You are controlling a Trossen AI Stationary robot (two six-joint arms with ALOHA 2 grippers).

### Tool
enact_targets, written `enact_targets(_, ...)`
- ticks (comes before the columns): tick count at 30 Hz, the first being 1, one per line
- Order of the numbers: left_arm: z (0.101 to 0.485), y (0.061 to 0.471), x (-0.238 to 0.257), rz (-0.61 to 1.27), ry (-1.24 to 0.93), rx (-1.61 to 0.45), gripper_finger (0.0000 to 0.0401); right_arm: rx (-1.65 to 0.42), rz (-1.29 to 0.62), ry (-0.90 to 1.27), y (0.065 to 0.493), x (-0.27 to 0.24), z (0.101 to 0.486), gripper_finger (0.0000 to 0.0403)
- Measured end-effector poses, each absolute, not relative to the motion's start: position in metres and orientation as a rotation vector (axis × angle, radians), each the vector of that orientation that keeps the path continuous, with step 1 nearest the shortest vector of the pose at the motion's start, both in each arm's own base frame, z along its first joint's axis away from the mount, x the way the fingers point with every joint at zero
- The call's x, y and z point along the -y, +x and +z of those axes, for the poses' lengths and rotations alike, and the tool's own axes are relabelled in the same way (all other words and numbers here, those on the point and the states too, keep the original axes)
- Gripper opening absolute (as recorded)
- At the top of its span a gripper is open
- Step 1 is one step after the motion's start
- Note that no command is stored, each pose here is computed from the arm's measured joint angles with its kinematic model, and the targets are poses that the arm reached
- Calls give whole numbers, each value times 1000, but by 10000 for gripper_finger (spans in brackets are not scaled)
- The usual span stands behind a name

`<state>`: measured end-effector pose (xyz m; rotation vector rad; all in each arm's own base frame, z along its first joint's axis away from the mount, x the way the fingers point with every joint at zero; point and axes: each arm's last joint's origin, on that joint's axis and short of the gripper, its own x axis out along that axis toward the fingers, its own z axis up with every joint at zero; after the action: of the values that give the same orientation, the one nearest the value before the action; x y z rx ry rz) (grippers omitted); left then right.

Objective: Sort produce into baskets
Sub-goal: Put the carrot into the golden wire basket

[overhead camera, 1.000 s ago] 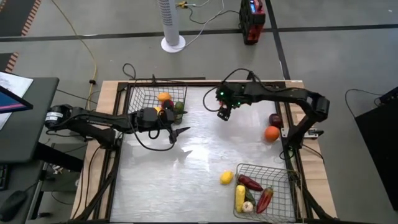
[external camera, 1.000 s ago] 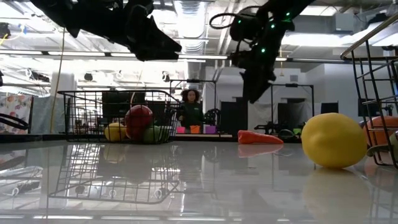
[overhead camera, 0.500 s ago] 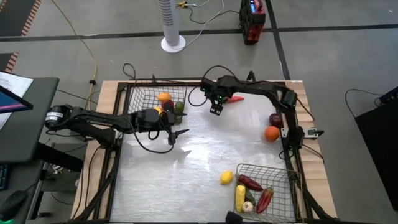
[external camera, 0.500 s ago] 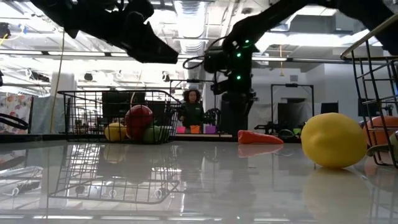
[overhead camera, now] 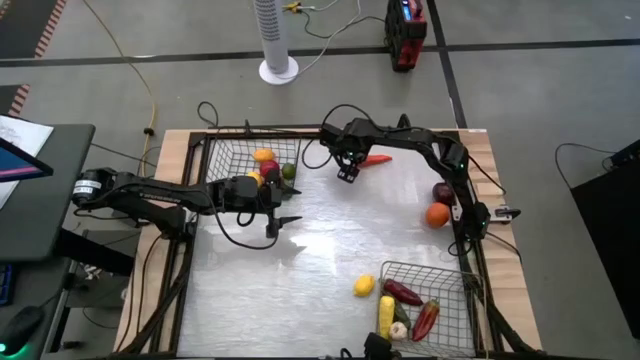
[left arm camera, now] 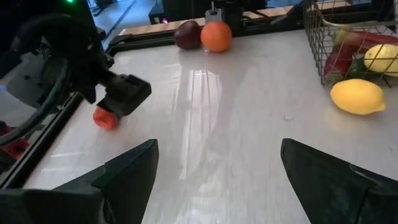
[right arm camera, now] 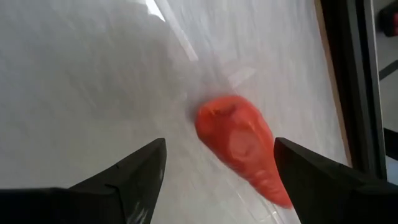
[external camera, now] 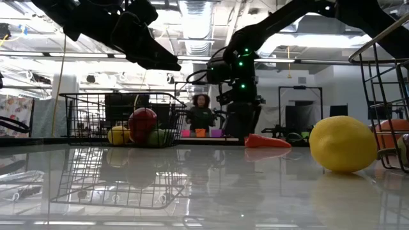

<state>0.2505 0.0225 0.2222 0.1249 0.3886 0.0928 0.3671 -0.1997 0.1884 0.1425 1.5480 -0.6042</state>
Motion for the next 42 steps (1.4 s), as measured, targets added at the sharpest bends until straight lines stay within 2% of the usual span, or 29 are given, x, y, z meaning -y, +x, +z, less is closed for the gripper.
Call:
enact_targets(10,222,251,-22,93,123,-389,327,-1539,-596,120,368,201,189,324)
enact_targets(22,222,250,-23,96,127,-387,327,-1646,-432,84,367,182,188,324)
enact_targets(25,223,251,-23,117,131,-382,327,-1663,-491,20,369,179,193,324)
enact_targets(28,226,251,-24,129,142,-375,327,-1593,-533,12,369,178,213,324)
enact_targets(35,244,264,-45,140,141,-360,327,-1320,-596,74,345,166,287,324)
enact_targets(38,245,280,-62,137,128,-405,327,-1171,-622,104,326,153,314,324)
enact_targets(42,234,313,-86,164,140,-517,327,-1033,-642,115,302,131,326,324)
